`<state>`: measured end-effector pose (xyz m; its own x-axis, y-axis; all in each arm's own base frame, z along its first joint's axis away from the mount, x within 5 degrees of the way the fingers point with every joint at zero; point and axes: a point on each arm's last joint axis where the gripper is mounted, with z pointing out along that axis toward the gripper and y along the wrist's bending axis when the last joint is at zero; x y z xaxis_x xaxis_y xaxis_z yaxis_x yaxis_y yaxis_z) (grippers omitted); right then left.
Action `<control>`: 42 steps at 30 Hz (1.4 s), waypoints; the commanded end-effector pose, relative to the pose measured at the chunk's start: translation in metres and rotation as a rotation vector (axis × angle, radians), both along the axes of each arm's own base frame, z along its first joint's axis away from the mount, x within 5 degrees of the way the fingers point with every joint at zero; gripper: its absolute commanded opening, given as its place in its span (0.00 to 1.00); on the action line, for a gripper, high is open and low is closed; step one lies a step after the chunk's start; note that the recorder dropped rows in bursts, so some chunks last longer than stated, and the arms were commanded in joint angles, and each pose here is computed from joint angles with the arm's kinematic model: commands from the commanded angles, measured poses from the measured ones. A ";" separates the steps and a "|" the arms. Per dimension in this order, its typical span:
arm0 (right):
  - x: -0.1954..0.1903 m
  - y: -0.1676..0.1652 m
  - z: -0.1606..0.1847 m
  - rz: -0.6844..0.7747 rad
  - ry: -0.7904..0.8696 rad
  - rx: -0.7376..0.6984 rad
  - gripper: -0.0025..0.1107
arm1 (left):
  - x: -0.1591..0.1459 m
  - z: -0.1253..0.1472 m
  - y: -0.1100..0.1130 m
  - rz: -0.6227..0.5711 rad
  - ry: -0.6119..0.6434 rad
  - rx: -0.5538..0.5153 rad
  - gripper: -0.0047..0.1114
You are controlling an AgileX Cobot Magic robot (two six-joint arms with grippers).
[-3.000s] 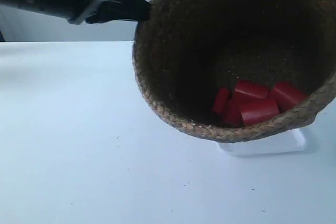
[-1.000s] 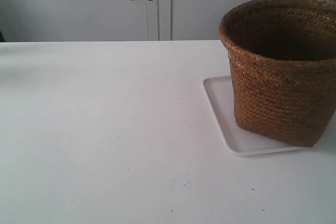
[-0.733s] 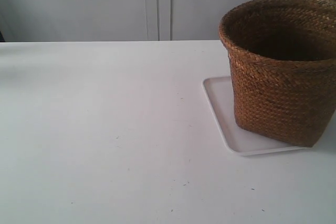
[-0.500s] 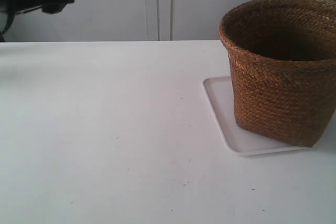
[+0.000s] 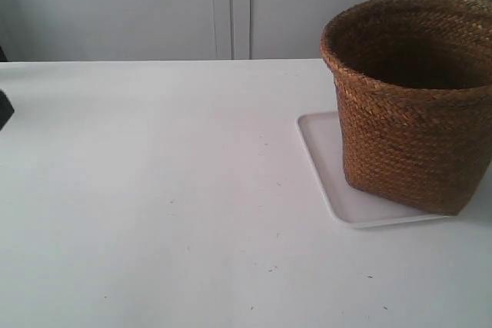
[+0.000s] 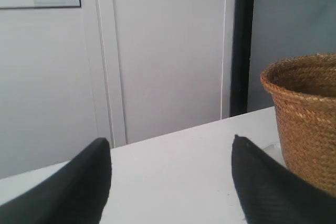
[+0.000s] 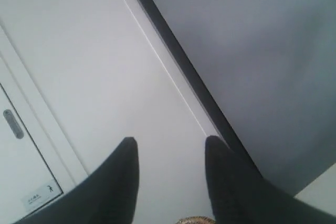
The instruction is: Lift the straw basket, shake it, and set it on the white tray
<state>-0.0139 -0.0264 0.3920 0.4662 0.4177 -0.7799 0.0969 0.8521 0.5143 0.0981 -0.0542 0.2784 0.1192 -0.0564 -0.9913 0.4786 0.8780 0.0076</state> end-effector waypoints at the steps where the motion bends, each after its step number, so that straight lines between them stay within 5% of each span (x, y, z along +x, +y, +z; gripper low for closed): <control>1: -0.013 -0.002 -0.019 -0.035 -0.011 0.012 0.37 | -0.014 -0.025 0.004 -0.017 -0.127 0.039 0.63; 11: -0.011 -0.007 -0.030 -0.051 0.078 0.141 0.37 | -0.020 -0.062 -0.003 -0.126 0.005 0.243 0.63; 15: -0.011 -0.007 -0.030 -0.052 0.078 0.139 0.37 | -0.023 -0.072 -0.003 -0.150 0.030 0.184 0.63; 18: -0.011 -0.007 -0.030 -0.051 0.076 0.138 0.37 | -0.022 -0.079 -0.001 -0.135 0.169 0.112 0.63; 26: -0.011 -0.007 -0.030 -0.051 0.076 0.138 0.37 | -0.021 -0.092 0.003 -0.089 0.289 0.192 0.63; 29: -0.011 -0.007 -0.030 -0.052 0.078 0.139 0.37 | -0.021 -0.091 0.003 -0.084 0.304 0.144 0.63; 33: -0.011 -0.007 -0.030 -0.052 0.078 0.139 0.37 | -0.020 -0.101 0.010 0.004 0.506 0.011 0.63; 42: -0.011 -0.007 -0.030 -0.050 0.075 0.138 0.37 | -0.020 -0.094 0.026 0.169 0.439 -0.103 0.63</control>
<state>-0.0249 -0.0334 0.3633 0.4306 0.4988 -0.7522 0.1782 0.7700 0.6126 0.0822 -0.0340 0.1827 -0.3357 -0.1414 -0.9313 0.3053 0.9189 -0.2496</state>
